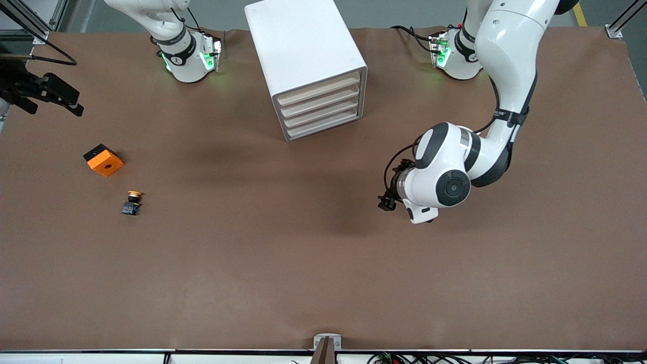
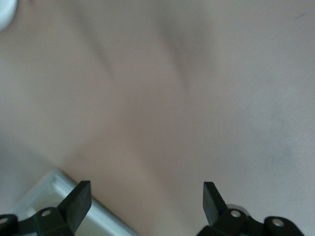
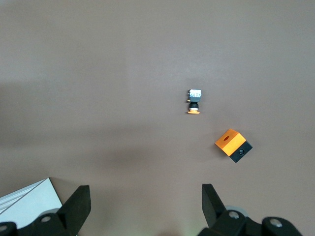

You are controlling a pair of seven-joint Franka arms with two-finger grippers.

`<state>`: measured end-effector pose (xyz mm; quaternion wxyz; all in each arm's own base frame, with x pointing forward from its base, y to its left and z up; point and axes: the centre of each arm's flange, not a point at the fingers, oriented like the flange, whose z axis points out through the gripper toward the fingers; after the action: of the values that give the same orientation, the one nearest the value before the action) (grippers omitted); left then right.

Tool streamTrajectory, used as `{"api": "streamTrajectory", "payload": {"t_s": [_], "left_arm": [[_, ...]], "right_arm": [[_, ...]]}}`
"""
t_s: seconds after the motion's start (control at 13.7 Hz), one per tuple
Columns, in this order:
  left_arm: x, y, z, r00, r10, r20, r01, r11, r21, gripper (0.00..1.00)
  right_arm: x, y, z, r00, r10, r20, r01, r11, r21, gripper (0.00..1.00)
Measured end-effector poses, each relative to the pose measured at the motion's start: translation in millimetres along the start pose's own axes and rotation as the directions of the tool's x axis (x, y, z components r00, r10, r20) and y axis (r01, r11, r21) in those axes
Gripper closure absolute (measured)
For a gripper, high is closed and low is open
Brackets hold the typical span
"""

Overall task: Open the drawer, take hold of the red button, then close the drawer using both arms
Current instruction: 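Grasp the front of the top drawer with the left gripper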

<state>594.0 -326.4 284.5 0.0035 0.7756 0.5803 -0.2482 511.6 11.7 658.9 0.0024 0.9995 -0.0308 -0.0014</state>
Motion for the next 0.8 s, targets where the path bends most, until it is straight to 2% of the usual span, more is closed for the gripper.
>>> {"api": "streamTrajectory", "payload": {"t_s": [0.07, 0.22, 0.29, 0.44, 0.51, 0.66, 0.8], "left_arm": [[-2, 3, 6, 0.989, -0.126, 0.08, 0.125, 0.992, 0.018, 0.0], [-4, 6, 18, 0.948, -0.289, 0.132, 0.283, 0.957, 0.063, 0.0], [-7, 6, 25, 0.919, -0.367, 0.145, 0.356, 0.93, 0.093, 0.0], [-19, 7, 43, 0.825, -0.534, 0.187, 0.504, 0.843, 0.186, 0.0], [-26, 6, 57, 0.788, -0.584, 0.194, 0.539, 0.808, 0.239, 0.0], [-45, 0, 89, 0.744, -0.641, 0.189, 0.56, 0.752, 0.347, 0.0], [-58, -5, 116, 0.688, -0.703, 0.18, 0.576, 0.68, 0.454, 0.0]], "right_arm": [[2, -6, 2, 1.0, 0.007, 0.002, -0.007, 1.0, 0.0, 0.0], [7, -21, 6, 1.0, 0.027, 0.008, -0.027, 1.0, 0.0, 0.0], [10, -28, 8, 0.999, 0.035, 0.011, -0.035, 0.999, 0.0, 0.0], [15, -41, 13, 0.999, 0.045, 0.019, -0.045, 0.999, -0.001, 0.0], [18, -47, 17, 0.999, 0.048, 0.024, -0.048, 0.999, -0.002, 0.0], [21, -55, 23, 0.998, 0.049, 0.035, -0.049, 0.999, -0.005, 0.0], [22, -59, 28, 0.998, 0.044, 0.052, -0.043, 0.999, -0.007, 0.0]]}}
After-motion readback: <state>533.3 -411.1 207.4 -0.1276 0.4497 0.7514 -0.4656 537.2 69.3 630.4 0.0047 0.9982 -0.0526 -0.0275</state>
